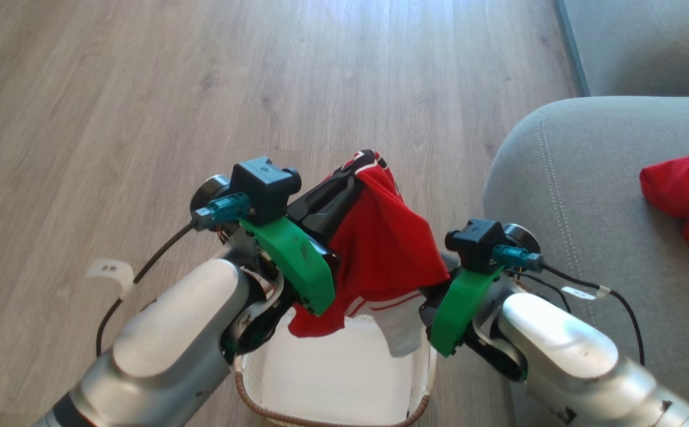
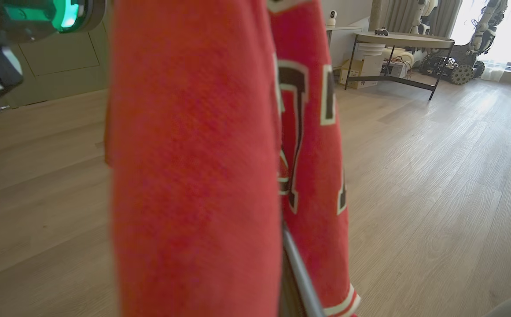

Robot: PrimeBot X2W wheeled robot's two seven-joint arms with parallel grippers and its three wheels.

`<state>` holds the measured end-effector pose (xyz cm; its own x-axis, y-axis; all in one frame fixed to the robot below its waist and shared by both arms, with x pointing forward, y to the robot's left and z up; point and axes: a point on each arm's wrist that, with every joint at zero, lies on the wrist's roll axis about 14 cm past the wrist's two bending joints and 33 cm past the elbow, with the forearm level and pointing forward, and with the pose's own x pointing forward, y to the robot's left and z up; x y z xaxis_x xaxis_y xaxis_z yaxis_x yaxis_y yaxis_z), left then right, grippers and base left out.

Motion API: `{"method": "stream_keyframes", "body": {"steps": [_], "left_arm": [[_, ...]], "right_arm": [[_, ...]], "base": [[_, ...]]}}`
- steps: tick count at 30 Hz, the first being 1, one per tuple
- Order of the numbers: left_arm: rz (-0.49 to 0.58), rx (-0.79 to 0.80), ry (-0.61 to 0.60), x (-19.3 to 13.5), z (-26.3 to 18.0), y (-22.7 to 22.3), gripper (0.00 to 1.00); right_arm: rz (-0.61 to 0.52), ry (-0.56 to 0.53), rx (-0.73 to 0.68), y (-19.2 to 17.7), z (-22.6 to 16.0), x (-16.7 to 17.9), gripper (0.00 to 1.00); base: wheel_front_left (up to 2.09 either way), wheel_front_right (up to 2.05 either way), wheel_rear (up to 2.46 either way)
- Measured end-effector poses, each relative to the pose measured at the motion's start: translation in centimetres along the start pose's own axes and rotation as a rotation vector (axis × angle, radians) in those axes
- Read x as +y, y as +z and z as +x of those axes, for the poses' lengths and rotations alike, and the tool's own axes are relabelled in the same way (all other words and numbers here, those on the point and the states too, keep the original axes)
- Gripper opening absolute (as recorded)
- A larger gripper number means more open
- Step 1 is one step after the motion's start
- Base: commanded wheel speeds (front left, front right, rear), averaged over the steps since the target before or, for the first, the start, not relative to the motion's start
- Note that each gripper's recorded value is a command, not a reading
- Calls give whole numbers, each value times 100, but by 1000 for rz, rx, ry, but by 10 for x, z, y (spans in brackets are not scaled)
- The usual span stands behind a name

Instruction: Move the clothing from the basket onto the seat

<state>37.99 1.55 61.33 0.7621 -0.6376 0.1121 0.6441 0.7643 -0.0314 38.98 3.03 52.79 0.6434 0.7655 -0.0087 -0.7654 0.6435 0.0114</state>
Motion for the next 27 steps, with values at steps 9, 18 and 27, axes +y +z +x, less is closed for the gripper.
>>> {"method": "stream_keyframes", "body": {"steps": [9, 18, 27], "left_arm": [[-4, 10, -8, -1, 5, -4, 0], [-26, 10, -11, -1, 9, -7, 40], [-78, 12, -73, -21, 13, -12, 100]], "right_arm": [[30, -88, -107, 30, -7, -26, 0], [44, -209, -197, 47, -32, -54, 0], [18, -388, -305, 70, -79, -94, 0]], "base": [[0, 0, 0], [0, 0, 0], [0, 0, 0]]}}
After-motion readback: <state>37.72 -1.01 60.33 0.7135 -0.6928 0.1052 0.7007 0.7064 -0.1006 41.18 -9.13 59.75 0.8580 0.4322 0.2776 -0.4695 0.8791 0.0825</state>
